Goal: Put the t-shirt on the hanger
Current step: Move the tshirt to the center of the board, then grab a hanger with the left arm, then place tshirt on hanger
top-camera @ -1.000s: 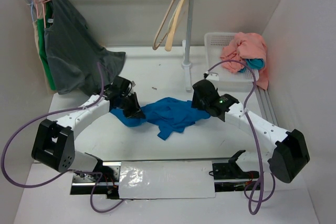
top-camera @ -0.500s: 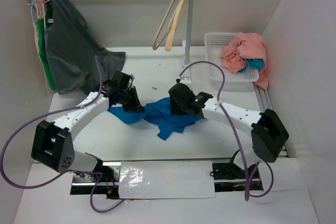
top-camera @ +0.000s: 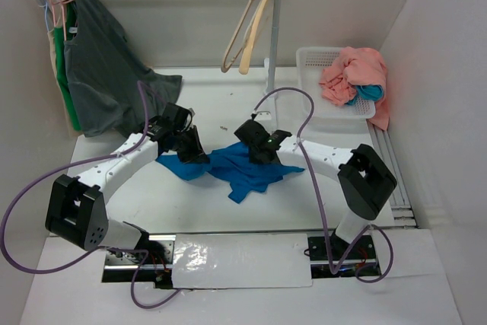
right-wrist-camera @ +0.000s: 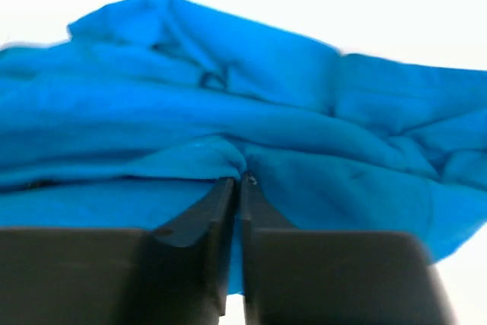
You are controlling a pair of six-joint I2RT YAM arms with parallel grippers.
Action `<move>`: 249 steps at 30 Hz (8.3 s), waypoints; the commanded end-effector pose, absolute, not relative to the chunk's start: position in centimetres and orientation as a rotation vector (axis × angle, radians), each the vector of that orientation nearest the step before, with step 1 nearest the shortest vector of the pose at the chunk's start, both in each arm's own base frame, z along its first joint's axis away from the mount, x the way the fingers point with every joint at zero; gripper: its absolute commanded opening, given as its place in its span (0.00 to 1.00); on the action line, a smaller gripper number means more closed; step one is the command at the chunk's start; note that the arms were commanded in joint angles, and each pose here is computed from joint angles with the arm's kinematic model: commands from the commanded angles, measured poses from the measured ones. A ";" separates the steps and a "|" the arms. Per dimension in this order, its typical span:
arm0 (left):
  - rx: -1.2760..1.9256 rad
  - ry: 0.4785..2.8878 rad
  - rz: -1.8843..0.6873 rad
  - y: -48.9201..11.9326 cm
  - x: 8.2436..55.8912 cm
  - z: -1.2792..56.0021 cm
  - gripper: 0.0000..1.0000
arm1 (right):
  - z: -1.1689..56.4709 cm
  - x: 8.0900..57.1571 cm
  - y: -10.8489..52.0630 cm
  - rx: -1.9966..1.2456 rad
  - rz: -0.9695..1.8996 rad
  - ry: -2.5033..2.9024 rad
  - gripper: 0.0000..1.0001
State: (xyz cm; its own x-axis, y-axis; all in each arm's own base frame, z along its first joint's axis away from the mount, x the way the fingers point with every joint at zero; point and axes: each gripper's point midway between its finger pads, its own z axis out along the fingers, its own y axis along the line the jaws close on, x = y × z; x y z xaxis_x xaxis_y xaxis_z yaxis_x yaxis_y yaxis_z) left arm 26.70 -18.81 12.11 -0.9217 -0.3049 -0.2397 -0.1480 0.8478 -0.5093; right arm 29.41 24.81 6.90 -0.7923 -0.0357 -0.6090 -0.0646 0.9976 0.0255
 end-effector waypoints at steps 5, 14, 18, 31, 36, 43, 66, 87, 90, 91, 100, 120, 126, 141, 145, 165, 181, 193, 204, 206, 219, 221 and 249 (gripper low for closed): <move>-0.289 2.676 -0.720 -18.8 26.7 13.2 0.00 | 13.6 31.7 21.2 0.170 0.016 2.281 0.00; -0.196 2.598 -0.747 -19.6 28.2 17.7 0.00 | 25.8 32.9 19.4 0.298 0.187 2.020 0.00; -0.159 2.509 -0.753 -19.6 29.1 21.5 0.00 | 30.4 33.0 18.6 0.302 0.211 1.924 0.00; -0.151 2.487 -0.684 -18.0 27.7 22.9 0.12 | 28.9 32.8 19.1 0.177 0.254 1.987 0.00; -0.080 2.417 -0.588 -17.1 29.3 26.6 0.68 | 27.4 33.2 19.8 0.156 0.252 2.029 0.00; 0.085 2.007 -0.580 -18.5 37.5 42.9 0.68 | 28.5 32.9 19.5 0.157 0.281 2.020 0.00; 0.189 1.334 -0.748 -26.4 53.1 52.9 0.77 | 29.2 31.5 18.3 0.187 0.258 2.094 0.00; 0.188 1.357 -0.575 -27.7 55.6 49.7 0.65 | 27.9 32.3 19.4 0.175 0.248 2.139 0.00; 0.185 1.369 -0.573 -28.2 55.8 49.1 0.64 | 27.9 32.3 19.3 0.165 0.242 2.139 0.00; 0.184 1.368 -0.558 -28.0 55.9 49.1 0.64 | 27.9 32.3 19.3 0.165 0.242 2.139 0.00; 0.182 1.386 -0.523 -27.9 56.8 47.9 0.51 | 27.1 32.7 19.3 0.156 0.241 2.166 0.00; 0.211 1.265 -0.538 -26.7 52.4 54.3 0.00 | 27.3 32.9 19.2 0.166 0.270 2.160 0.00; 0.194 1.279 -0.412 -24.7 50.8 55.0 0.00 | 27.3 32.7 19.5 0.157 0.295 2.162 0.00; 0.159 1.411 -0.246 -19.8 46.1 52.1 0.00 | 27.7 32.3 19.4 0.156 0.336 2.148 0.00; 0.115 1.420 -0.205 -17.2 43.1 52.2 0.00 | 27.8 32.2 19.5 0.153 0.351 2.144 0.00; 0.478 1.775 -0.819 -16.7 17.2 35.9 0.00 | 25.4 33.9 19.6 0.097 0.374 2.218 0.00; 0.519 1.688 -0.885 -18.9 19.0 37.5 0.00 | 26.1 34.0 18.9 0.103 0.388 2.215 0.00; 0.579 1.666 -0.831 -19.8 21.3 38.1 0.00 | 26.4 33.6 18.4 0.110 0.398 2.207 0.00; 0.571 1.649 -0.762 -18.9 21.6 38.7 0.00 | 26.3 33.8 18.7 0.093 0.396 2.219 0.00; 0.571 1.649 -0.762 -18.9 21.6 38.7 0.00 | 26.3 33.8 18.7 0.093 0.397 2.219 0.00; 0.580 1.651 -0.808 -20.3 22.9 37.0 0.00 | 26.9 33.6 19.5 0.044 0.442 2.224 0.00; 0.587 1.641 -0.802 -20.4 23.1 36.8 0.00 | 26.8 33.5 19.8 0.022 0.453 2.238 0.00; 0.537 1.657 -0.989 -25.2 28.7 32.3 0.00 | 29.1 33.0 24.8 -0.205 0.625 2.232 0.00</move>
State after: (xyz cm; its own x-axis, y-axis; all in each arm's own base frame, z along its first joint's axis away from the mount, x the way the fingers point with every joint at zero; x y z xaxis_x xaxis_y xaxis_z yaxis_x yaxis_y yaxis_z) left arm 27.50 -24.28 29.63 -0.3961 -0.0394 -0.9174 0.7504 0.5618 -0.3482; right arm 33.27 22.96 26.28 -0.7120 0.0605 -0.6996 -0.2608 0.9022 0.3435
